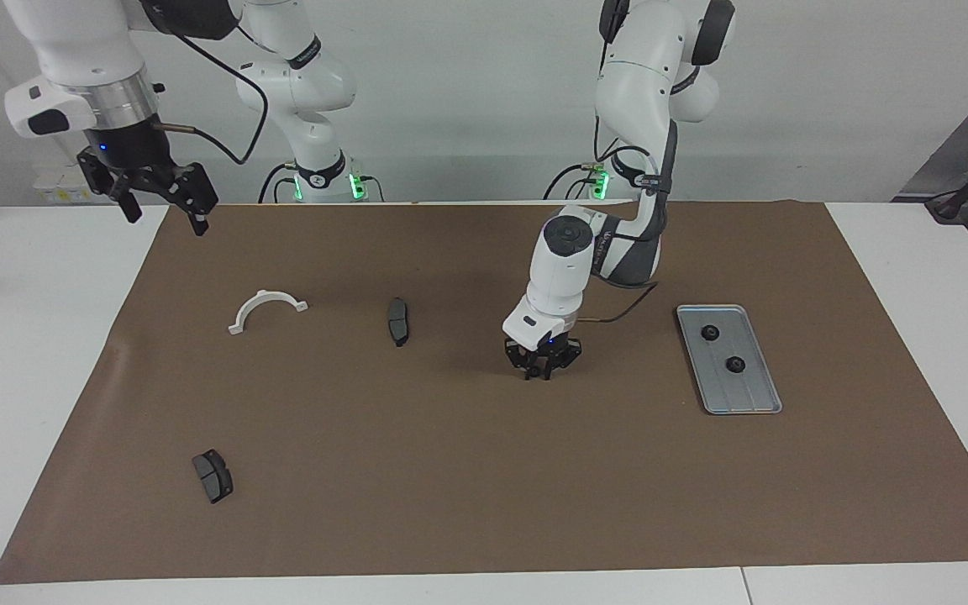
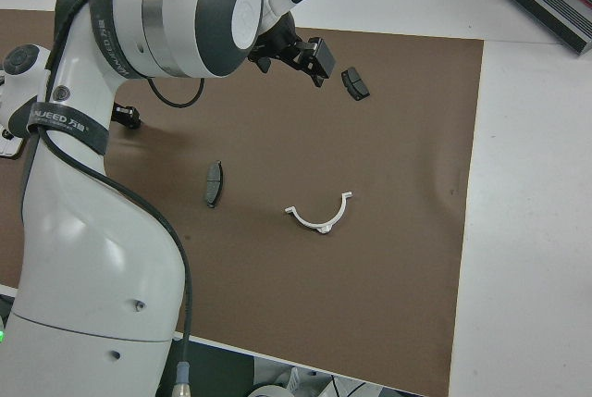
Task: Pick bearing gear from pile to tray
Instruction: 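Grasp the third gear with the left gripper while the right gripper withdraws, then carry the third gear with the left gripper and lower it into the tray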
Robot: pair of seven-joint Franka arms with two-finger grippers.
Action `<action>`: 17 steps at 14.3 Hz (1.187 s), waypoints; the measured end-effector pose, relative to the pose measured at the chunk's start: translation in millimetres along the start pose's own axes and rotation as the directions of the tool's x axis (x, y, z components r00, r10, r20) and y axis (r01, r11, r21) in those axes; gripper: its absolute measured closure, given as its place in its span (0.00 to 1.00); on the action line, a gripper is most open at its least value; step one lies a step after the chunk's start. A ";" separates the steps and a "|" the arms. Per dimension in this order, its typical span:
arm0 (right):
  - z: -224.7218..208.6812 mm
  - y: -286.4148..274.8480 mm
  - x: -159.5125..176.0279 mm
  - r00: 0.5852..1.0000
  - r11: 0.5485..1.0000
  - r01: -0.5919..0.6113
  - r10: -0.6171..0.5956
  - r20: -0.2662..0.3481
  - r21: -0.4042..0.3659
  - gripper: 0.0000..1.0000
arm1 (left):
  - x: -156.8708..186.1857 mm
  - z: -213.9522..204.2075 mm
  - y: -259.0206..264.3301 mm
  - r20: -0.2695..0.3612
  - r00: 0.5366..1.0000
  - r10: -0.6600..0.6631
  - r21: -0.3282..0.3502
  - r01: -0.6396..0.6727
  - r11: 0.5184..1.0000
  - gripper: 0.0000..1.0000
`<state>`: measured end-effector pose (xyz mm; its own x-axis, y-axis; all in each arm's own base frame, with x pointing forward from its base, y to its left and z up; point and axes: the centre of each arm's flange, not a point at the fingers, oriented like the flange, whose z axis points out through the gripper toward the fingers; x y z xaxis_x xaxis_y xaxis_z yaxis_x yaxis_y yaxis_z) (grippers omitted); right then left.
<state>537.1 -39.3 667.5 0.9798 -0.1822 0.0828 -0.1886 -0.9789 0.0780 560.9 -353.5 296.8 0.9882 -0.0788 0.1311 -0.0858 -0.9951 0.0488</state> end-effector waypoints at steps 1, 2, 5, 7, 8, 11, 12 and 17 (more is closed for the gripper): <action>-7.6 9.3 -2.3 1.000 1.000 0.011 -0.011 0.011 0.002 0.00 | -0.1 0.0 0.1 0.000 1.000 0.000 0.000 0.000 1.000 0.77; -9.2 14.9 -4.0 1.000 1.000 0.016 -0.016 0.026 0.008 0.00 | -0.1 0.0 0.1 0.000 1.000 0.001 0.000 -0.001 1.000 0.77; 3.4 16.5 -5.4 0.998 1.000 0.016 -0.017 0.064 0.018 0.00 | 0.0 0.0 0.0 0.001 1.000 0.001 0.001 -0.001 1.000 0.77; 14.1 14.8 -6.5 0.996 1.000 0.018 -0.020 0.087 0.021 0.00 | 1.6 -1.1 -2.6 0.013 1.000 -0.005 0.009 0.005 1.000 0.77; 17.2 13.6 -7.0 0.995 0.999 0.019 -0.022 0.095 0.026 0.00 | 7.9 -5.4 -9.2 0.021 1.000 -0.019 0.019 0.019 1.000 0.77; 17.2 10.4 -8.7 0.995 0.998 0.019 -0.024 0.098 0.056 0.00 | 52.2 -32.1 -68.0 0.017 0.994 -0.108 0.038 0.107 0.994 0.77; 15.7 10.2 -9.4 0.995 0.997 0.015 -0.022 0.097 0.075 0.00 | 66.5 -37.7 -98.9 0.010 0.991 -0.134 0.039 0.133 0.990 0.77; 13.3 13.2 -10.6 0.995 0.996 0.008 -0.016 0.095 0.084 0.00 | 94.5 -40.1 -256.0 0.047 0.988 -0.146 0.004 0.146 0.989 0.77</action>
<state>525.1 -51.5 654.5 0.9847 -0.1741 -0.0128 -0.1741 -0.9847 -0.0050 671.2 -103.8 336.3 0.9951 0.0642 0.0756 0.0595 -0.9962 0.0633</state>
